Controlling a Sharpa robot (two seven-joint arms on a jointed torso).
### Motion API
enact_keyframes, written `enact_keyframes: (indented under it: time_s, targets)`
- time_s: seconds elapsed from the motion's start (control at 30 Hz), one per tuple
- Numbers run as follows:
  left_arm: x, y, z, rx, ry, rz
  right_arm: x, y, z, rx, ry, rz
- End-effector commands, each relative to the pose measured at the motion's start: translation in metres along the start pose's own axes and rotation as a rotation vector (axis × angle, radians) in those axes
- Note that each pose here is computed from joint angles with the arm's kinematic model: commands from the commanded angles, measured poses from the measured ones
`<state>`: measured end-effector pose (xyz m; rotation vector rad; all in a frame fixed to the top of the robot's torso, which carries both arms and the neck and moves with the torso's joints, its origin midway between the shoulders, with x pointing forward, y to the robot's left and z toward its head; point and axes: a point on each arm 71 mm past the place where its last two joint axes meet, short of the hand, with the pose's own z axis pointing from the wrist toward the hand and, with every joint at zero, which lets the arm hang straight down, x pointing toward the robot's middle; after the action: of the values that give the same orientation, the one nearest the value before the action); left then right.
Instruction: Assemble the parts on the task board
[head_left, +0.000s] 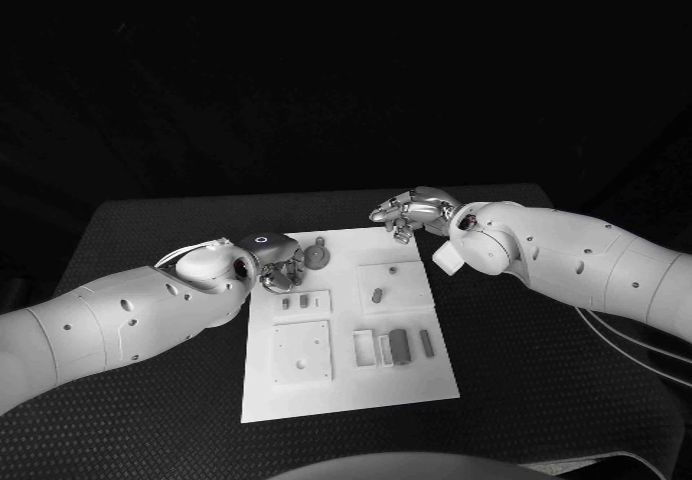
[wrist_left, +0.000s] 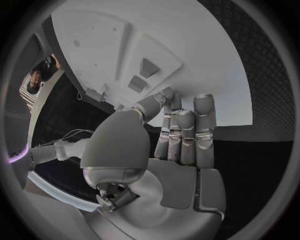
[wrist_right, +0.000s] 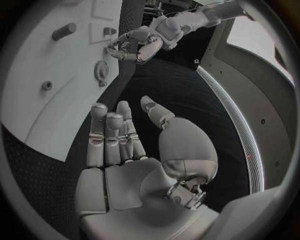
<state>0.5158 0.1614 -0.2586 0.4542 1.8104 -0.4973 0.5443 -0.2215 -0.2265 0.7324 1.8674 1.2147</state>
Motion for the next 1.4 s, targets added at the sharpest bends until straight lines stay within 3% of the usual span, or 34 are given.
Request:
enact_keyframes:
  time_s: [0.03, 0.9, 1.2, 1.4]
  targets:
    - [0.0049, -0.0036, 0.0008, 0.007, 0.027, 0.002, 0.001, 0.001, 0.000, -0.011, 0.009, 0.003]
    - [0.0020, 0.0038, -0.0026, -0.013, -0.020, -0.021, -0.001, 0.000, -0.001, -0.009, -0.006, 0.001]
    - [0.0015, 0.0254, -0.0149, -0.063, -0.034, -0.039, -0.012, -0.004, -0.003, -0.015, -0.066, -0.064]
    - [-0.0044, 0.0475, -0.0280, -0.129, -0.063, -0.125, -0.035, -0.011, -0.013, -0.009, -0.175, -0.143]
